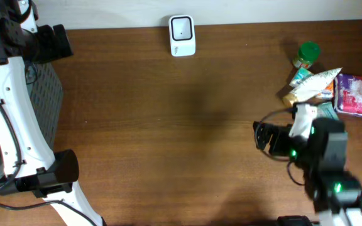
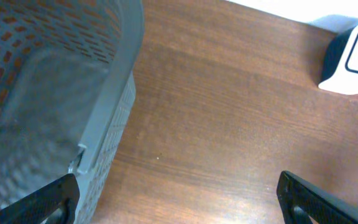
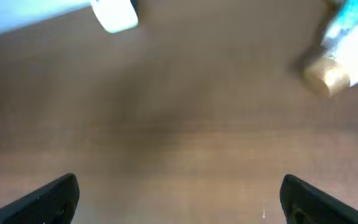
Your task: Scan the item barcode
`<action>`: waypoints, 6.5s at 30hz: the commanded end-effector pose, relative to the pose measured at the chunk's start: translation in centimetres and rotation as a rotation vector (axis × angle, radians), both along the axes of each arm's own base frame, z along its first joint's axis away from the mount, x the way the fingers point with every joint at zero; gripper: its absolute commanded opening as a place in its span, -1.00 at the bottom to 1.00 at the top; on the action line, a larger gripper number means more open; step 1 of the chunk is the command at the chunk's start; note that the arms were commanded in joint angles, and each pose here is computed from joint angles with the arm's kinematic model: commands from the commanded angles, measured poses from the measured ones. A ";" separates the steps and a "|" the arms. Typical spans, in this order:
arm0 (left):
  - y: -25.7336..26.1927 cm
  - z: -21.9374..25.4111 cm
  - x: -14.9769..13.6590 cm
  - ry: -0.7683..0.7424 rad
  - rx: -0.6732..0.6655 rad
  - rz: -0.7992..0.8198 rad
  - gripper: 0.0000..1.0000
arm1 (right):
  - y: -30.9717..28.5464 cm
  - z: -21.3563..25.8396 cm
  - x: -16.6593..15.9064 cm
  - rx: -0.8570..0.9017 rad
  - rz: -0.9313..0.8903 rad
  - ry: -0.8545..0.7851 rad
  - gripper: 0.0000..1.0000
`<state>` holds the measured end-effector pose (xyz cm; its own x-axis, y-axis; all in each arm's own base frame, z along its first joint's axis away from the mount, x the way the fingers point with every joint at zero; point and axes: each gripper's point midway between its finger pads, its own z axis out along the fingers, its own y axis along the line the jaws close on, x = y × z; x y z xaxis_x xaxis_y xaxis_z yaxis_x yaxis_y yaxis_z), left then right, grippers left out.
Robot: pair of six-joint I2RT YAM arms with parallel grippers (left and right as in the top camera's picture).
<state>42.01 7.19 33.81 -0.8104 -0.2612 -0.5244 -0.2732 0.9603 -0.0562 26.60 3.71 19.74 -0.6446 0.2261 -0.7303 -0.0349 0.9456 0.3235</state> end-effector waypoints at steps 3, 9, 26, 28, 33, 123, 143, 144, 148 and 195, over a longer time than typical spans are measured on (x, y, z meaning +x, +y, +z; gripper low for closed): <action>-0.1 0.8 -0.4 -0.023 -0.005 0.003 0.98 | 0.2 -2.5 -2.2 -0.015 0.011 -0.111 0.97; -0.1 0.8 -0.4 -0.023 -0.005 0.003 0.98 | 0.3 -4.3 -3.1 -0.014 0.016 -0.300 0.97; -0.1 0.8 -0.4 -0.023 -0.005 0.003 0.98 | 0.5 -1.3 -2.9 -0.160 0.078 -0.689 0.97; -0.1 0.8 -0.4 -0.023 -0.005 0.002 0.98 | 0.5 -1.5 -2.6 -0.162 0.075 -0.722 0.97; -0.1 0.8 -0.4 -0.023 -0.005 0.003 0.98 | 0.8 -1.7 -2.5 -0.257 0.121 -0.758 0.97; -12.9 -12.6 -11.9 -0.060 -0.017 -0.419 0.98 | -2.4 -4.0 -2.0 -0.325 -0.043 -0.638 0.97; -12.4 -18.7 -18.7 -0.731 0.001 -0.432 0.99 | -2.4 -4.0 -2.0 -0.325 -0.043 -0.638 0.97; -12.5 -18.2 -18.1 -0.805 0.006 -0.430 0.99 | -2.4 -4.0 -2.0 -0.325 -0.043 -0.638 0.97; -11.7 -17.1 -17.4 -0.957 0.033 -0.392 0.98 | -2.4 -4.0 -2.0 -0.325 -0.043 -0.638 0.97; -7.0 -18.2 -17.4 -0.922 0.195 -0.232 0.98 | -2.4 -3.9 -2.0 -0.325 -0.043 -0.638 0.97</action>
